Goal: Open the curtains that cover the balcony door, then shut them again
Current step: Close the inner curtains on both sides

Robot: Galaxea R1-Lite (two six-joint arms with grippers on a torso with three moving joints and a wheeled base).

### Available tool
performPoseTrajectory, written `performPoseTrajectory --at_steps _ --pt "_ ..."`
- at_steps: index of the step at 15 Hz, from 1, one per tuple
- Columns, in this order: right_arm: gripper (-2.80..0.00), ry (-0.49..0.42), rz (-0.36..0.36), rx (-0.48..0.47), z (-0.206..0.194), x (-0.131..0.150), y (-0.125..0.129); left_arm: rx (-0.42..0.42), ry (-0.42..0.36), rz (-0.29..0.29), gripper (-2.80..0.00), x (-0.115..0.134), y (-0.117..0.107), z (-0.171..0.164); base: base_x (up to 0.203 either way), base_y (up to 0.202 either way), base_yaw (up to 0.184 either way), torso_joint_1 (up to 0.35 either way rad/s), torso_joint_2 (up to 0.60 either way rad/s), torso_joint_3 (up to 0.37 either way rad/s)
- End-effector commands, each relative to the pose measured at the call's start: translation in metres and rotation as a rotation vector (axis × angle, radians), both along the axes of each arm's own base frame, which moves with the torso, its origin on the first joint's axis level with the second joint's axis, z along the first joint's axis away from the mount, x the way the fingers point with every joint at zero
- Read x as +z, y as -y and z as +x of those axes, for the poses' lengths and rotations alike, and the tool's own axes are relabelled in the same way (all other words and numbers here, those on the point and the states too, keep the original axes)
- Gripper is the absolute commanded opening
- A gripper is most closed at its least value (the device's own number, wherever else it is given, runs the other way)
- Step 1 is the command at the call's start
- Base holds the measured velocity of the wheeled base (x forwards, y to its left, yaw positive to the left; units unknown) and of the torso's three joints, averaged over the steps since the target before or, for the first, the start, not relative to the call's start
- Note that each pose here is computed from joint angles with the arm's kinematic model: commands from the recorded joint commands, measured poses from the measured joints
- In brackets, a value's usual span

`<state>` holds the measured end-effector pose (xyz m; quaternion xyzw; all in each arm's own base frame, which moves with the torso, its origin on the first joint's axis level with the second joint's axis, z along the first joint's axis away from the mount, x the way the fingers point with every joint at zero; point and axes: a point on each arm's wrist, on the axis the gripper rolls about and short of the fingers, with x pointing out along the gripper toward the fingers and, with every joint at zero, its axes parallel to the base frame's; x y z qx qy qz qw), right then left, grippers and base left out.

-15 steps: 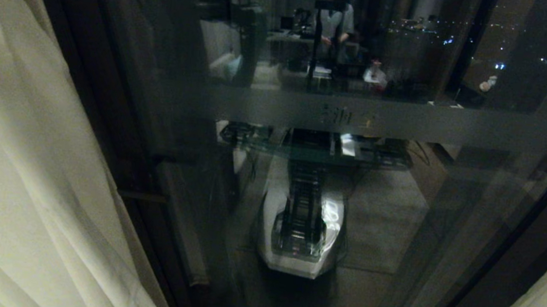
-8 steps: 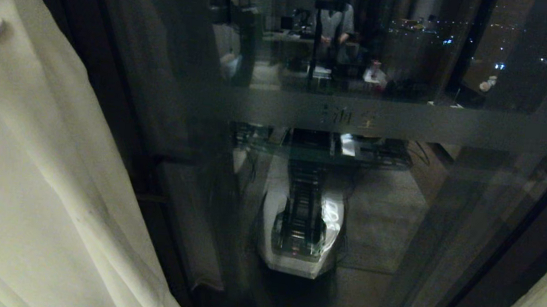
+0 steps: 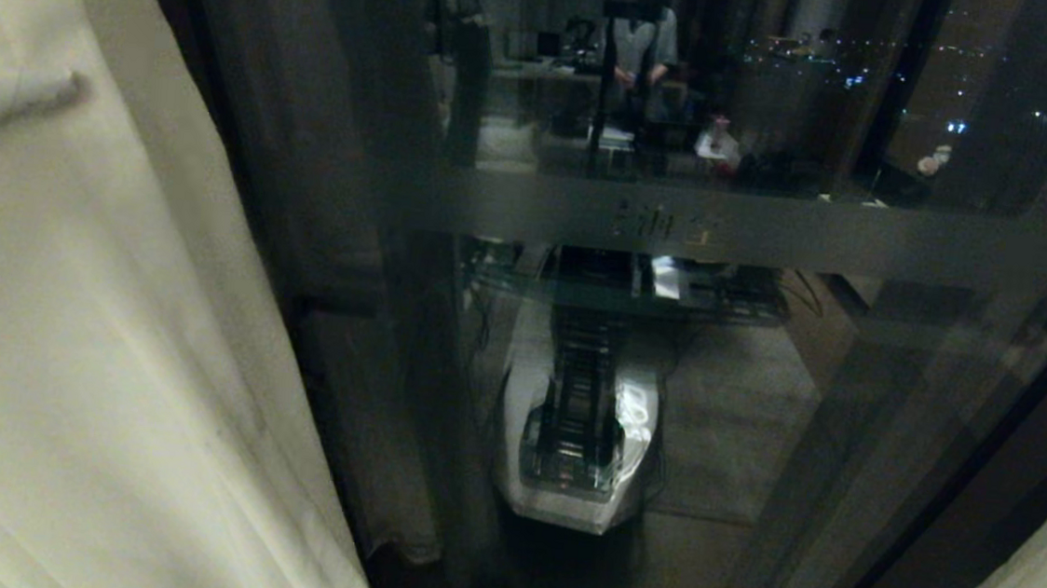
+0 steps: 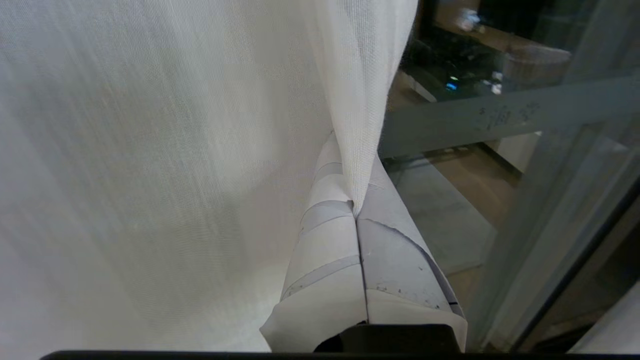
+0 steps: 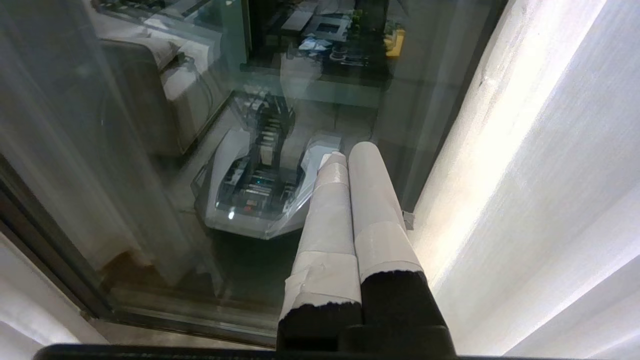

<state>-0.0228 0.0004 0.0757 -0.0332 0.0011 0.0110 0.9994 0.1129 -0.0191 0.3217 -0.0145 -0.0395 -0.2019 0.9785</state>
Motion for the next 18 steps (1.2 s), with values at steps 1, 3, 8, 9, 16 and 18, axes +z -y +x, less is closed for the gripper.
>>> performPoseTrajectory --at_steps 1,3,8,9,16,18 --pt "-2.8 0.0 -0.001 0.001 0.0 -0.0001 0.0 -0.017 -0.007 0.001 -2.8 -0.0008 0.0022 0.0029 0.0 0.0 0.0 0.0 0.0 0.0" --pt "-2.8 0.0 -0.001 0.001 0.0 -0.0001 0.0 -0.026 -0.01 0.001 -2.8 -0.0006 0.0036 0.0046 0.0 0.0 0.0 0.0 0.0 0.0" --pt "-2.8 0.0 -0.001 0.001 0.0 -0.0001 0.0 -0.029 -0.013 0.001 -2.8 -0.0005 0.0041 0.0062 0.0 0.0 0.0 0.0 0.0 0.0" --pt "-2.8 0.001 -0.001 0.001 0.0 0.0001 0.0 -0.03 -0.015 0.001 -2.8 -0.0009 0.0043 0.0063 0.0 0.0 0.0 0.0 0.0 0.0" --pt "-2.8 0.0 0.0 0.001 0.0 -0.0001 0.0 -0.041 -0.018 0.002 -2.8 -0.0021 0.0049 0.006 -0.001 -0.114 0.002 0.002 0.0 0.001" --pt "-2.8 0.0 -0.001 0.001 0.0 -0.0001 0.0 -0.043 -0.018 0.003 -2.8 -0.0021 0.0049 0.006 0.0 -0.187 0.0 0.002 0.0 0.0"
